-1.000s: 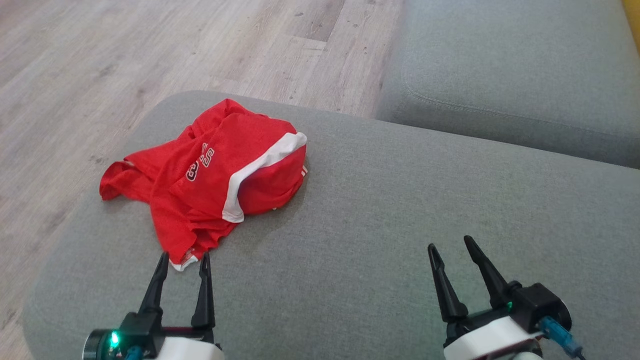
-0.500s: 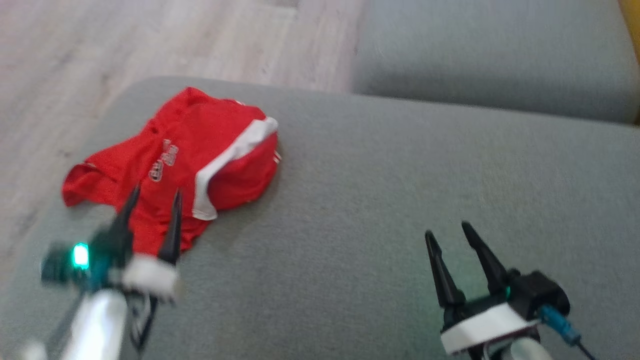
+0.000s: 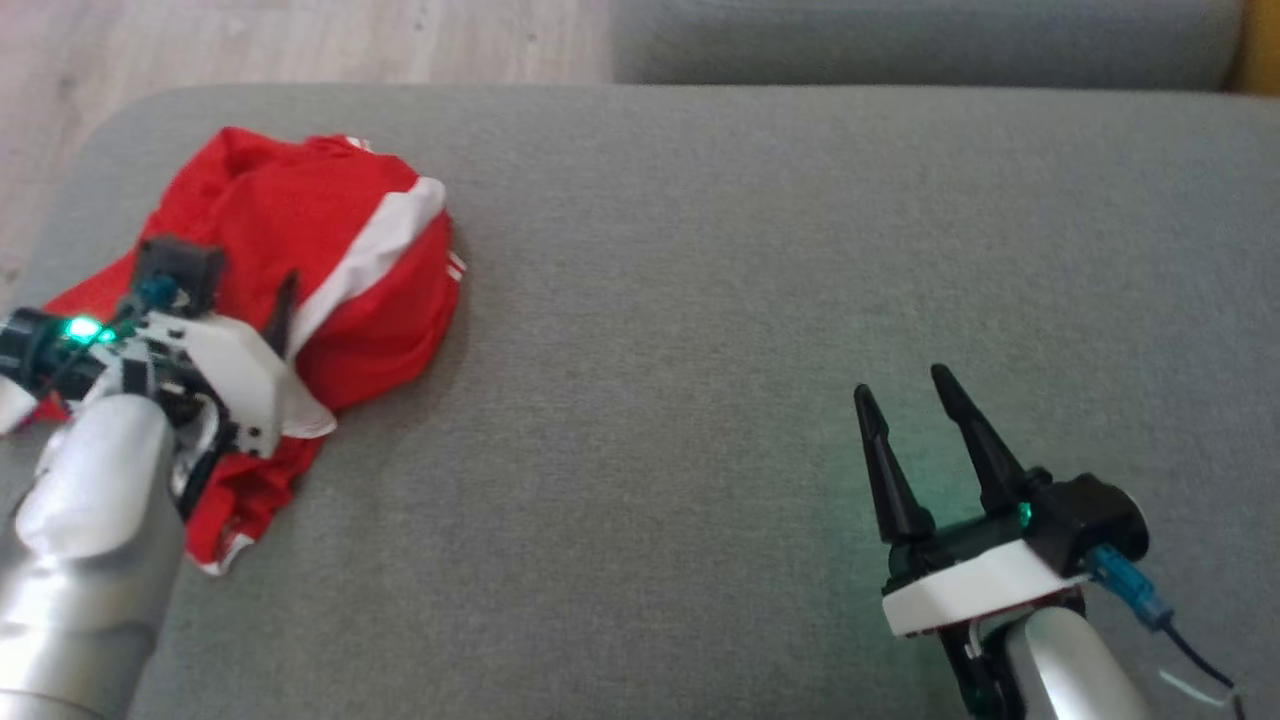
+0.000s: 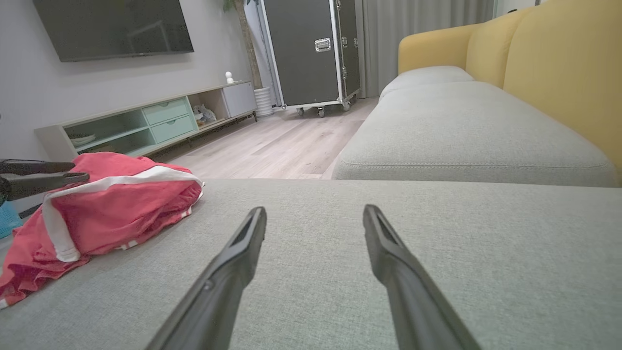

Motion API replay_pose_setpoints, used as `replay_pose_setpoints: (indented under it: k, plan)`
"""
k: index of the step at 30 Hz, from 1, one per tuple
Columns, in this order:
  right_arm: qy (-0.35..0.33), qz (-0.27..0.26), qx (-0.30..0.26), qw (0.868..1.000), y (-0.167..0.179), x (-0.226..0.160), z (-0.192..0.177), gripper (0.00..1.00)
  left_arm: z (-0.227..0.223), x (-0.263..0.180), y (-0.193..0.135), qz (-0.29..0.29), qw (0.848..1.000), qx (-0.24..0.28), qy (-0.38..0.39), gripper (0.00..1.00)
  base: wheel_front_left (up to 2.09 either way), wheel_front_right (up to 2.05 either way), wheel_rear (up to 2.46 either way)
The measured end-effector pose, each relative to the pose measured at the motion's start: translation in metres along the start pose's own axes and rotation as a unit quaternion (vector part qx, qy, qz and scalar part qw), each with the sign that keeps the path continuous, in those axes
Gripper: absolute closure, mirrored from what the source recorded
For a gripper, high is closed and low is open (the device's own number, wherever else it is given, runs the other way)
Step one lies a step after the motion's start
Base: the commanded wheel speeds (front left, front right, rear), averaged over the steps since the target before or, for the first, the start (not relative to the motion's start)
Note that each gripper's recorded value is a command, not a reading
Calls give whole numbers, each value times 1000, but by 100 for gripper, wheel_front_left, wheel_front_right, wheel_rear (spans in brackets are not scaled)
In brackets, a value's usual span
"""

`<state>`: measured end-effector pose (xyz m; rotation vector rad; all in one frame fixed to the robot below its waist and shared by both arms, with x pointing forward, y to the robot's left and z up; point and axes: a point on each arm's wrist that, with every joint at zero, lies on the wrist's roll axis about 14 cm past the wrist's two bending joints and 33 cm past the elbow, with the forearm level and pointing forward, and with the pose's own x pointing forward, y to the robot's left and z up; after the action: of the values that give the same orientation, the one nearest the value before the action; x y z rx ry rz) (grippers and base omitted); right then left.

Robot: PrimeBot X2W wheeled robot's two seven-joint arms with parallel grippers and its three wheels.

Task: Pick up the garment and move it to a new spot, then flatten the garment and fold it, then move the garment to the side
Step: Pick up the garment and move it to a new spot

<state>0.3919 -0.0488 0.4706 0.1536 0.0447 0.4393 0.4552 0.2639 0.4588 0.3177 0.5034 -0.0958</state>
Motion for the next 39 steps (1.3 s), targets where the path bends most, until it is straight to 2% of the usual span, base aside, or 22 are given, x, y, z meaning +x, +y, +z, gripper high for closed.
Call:
replay_pose_setpoints:
  k: [6,7,8,12,16,21,25,29,32,39]
  plan:
    - [6,-16,2,1000,-11,-2,-5,0,-26,14,-11,-17,998,-7,52,0,0,0,0]
    - [6,-17,2,1000,-12,-2,-5,0,-28,14,-14,-21,998,-9,55,64,0,0,0]
    - [6,-18,2,1000,-12,-2,-4,0,-28,14,-16,-24,998,-10,53,100,0,0,0]
    - [3,-17,0,1000,-11,-2,-2,0,-14,12,-16,-26,999,-23,9,100,0,0,0]
    - [-4,-13,-4,1000,-8,-4,4,0,26,4,-14,-26,995,-40,-83,100,0,0,0]
    - [-16,-12,-10,1000,-4,-9,14,0,90,-20,-16,-38,974,-81,-209,100,0,0,0]
    - [-26,-15,-11,999,-4,-15,21,0,139,-48,-14,-48,946,-122,-298,100,0,0,0]
    - [-25,-15,-13,1000,0,-25,20,0,177,-75,-43,-97,918,-135,-360,100,0,0,0]
    - [-28,-27,-10,999,-6,-31,22,0,194,-85,-71,-139,904,-149,-375,100,0,0,0]
    - [-33,-62,-7,997,-24,-46,25,0,233,-105,-159,-258,870,-154,-390,100,0,0,0]
